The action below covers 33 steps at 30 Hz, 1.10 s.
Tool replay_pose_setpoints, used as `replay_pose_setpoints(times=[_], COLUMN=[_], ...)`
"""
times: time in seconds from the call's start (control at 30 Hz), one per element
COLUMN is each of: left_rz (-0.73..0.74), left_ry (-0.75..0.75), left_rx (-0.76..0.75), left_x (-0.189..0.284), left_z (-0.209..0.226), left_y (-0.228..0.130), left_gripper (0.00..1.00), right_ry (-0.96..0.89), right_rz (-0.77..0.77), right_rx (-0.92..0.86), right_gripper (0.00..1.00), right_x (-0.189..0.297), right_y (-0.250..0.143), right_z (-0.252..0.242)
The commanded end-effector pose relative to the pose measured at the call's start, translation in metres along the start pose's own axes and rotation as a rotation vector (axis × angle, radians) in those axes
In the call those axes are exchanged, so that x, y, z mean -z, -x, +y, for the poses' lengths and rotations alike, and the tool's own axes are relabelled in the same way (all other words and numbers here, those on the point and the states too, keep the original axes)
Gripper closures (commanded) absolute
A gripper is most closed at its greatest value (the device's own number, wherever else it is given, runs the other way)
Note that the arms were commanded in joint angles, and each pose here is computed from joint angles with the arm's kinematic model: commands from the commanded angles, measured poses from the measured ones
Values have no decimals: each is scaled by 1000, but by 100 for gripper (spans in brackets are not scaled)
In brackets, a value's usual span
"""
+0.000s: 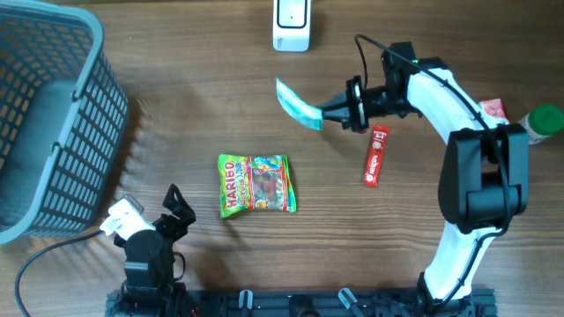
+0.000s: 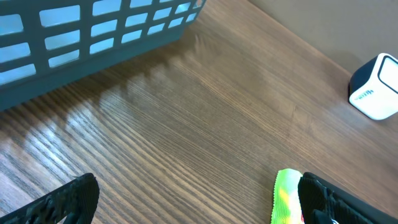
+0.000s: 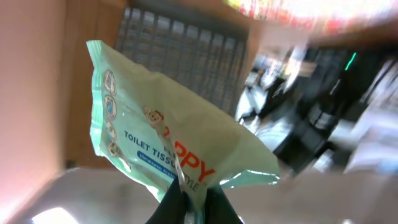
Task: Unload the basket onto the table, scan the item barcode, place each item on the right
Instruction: 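Lift the Zappy pack and hold it up to the white scanner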
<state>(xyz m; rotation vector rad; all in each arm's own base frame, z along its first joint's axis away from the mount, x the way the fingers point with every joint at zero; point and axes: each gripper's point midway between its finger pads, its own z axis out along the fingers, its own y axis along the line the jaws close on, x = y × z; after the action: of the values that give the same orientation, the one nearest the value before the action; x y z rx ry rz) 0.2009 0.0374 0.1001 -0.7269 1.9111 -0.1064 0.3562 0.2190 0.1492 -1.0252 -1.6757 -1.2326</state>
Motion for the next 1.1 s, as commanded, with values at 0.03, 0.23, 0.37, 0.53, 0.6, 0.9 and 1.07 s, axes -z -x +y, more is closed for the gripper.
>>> replay_pose_setpoints(times=[0.03, 0.23, 0.37, 0.53, 0.6, 0.9, 1.07], left_rz=[-5, -5, -6, -5, -5, -5, -5], left_ry=[-2, -2, -2, -1, -2, -2, -2], left_rx=[9, 9, 9, 9, 9, 9, 9], left_x=[1, 1, 1, 1, 1, 1, 1], left_z=[0, 0, 0, 0, 0, 0, 0], left_y=[1, 1, 1, 1, 1, 1, 1], left_gripper=[0, 0, 0, 0, 0, 0, 0], right_ry=[-229, -432, -309, -101, -16, 139, 256], right_rz=[-312, -698, -763, -813, -907, -1192, -1249], right_rx=[375, 508, 682, 798, 828, 812, 799], right_gripper=[96, 96, 95, 95, 95, 95, 95], right_x=[-7, 6, -9, -29, -26, 14, 24], right_y=[49, 107, 109, 94, 91, 85, 81], right_z=[-28, -28, 21, 79, 105, 153, 174])
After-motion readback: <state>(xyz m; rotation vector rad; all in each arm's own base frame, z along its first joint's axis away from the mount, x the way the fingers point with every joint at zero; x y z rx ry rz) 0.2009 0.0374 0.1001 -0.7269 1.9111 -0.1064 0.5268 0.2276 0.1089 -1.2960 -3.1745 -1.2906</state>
